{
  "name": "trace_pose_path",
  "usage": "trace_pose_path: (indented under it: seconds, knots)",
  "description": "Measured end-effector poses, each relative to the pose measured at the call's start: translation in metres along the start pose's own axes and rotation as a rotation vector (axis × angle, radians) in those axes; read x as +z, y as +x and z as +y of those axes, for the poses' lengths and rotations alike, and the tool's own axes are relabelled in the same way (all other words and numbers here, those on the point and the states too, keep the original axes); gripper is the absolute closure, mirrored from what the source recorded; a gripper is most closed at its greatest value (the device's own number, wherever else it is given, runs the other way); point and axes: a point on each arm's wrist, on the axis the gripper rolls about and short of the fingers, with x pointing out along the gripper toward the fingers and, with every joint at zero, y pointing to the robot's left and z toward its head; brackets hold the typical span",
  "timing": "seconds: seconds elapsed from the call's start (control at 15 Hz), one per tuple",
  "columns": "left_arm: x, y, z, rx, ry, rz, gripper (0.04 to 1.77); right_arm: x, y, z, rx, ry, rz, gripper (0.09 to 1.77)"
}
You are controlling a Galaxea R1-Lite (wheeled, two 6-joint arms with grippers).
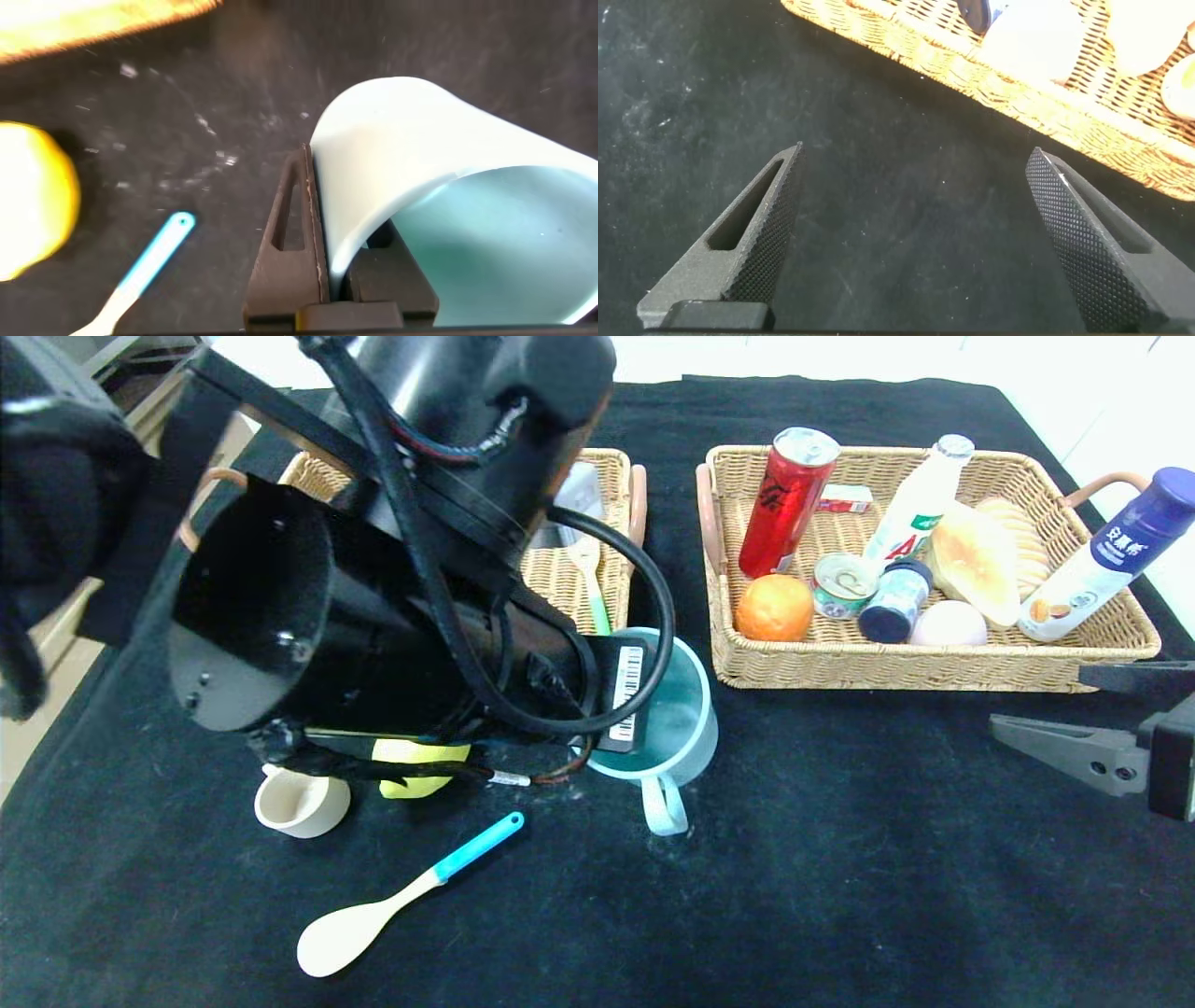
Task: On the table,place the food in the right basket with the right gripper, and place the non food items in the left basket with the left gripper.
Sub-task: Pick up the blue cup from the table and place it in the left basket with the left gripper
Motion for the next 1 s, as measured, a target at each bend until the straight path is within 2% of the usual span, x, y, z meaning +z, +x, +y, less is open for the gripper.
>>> trace_pose_path:
  seconds: [0.47, 0.73, 1.0]
  knots:
    - [0.026, -0.035, 0.034, 0.033, -0.042, -0.133, 1.63, -0.001, -0.002, 0.0, 0.012, -0.004, -0.003, 0.15]
    - [0.041, -0.041, 0.059, 0.047, -0.084, -0.177, 1.63, 0.0, -0.002, 0.0, 0.01, -0.002, -0.005, 0.15]
    - [0.054, -0.042, 0.091, 0.063, -0.116, -0.202, 1.63, 0.0, -0.002, 0.0, 0.008, -0.002, -0.007, 0.15]
